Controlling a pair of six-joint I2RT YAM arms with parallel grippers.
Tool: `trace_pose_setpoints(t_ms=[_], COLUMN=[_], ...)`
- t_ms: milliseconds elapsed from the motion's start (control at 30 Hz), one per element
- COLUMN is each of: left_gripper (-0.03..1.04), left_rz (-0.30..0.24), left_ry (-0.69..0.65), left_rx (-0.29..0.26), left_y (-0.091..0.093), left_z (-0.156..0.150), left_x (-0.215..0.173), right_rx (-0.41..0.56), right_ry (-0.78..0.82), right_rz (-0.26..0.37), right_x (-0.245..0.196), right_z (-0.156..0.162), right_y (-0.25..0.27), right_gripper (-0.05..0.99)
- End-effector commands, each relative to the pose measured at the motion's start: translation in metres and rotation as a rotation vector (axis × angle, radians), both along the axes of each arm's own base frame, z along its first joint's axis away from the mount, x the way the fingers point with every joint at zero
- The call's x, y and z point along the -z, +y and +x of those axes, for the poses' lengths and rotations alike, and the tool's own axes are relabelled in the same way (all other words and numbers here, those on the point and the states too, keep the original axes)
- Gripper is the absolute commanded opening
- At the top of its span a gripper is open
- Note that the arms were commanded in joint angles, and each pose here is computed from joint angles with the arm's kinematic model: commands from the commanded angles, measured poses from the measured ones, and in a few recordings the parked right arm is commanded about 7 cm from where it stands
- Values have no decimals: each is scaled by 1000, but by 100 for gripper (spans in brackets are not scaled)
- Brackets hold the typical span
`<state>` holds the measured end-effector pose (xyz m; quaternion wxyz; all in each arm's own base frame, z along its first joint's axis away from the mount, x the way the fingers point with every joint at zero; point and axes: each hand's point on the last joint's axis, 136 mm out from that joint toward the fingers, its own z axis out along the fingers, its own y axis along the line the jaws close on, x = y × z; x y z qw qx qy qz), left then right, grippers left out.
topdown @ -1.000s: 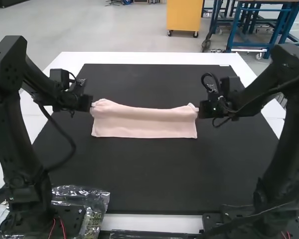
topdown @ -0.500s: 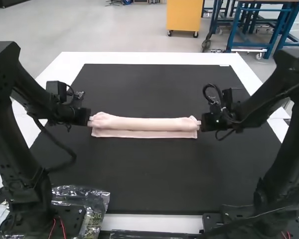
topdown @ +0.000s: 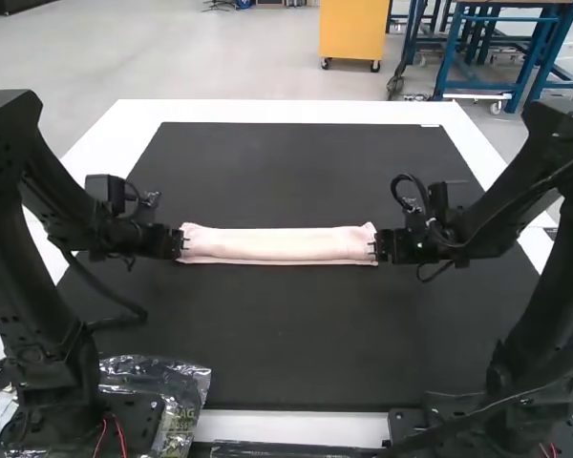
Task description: Fold the towel.
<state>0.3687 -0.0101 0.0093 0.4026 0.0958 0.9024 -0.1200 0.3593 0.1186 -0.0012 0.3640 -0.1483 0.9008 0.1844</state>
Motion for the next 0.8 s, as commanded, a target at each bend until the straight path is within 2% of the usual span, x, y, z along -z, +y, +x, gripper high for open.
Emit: trace_pose_setpoints(t_ms=[0,167,300,767], left_gripper=[98,98,97,97], left_rz=[-52,-112,-123,-155], left_ry=[-41,-75,-91,-132], left_rx=[-30,-83,-106,-113], left_y=[8,22,30,32], left_z=[8,20,27,31], left_x=[-14,-29,-37,-59], right_rx=[23,22,16,-16], right_ry=[-43,-49,-62,10], right_rz=[35,70,72,45], right_x=[-22,-33,-37,1], right_z=[16,26,34,33], right_y=[0,8,12,20], right_gripper=[92,92,92,92])
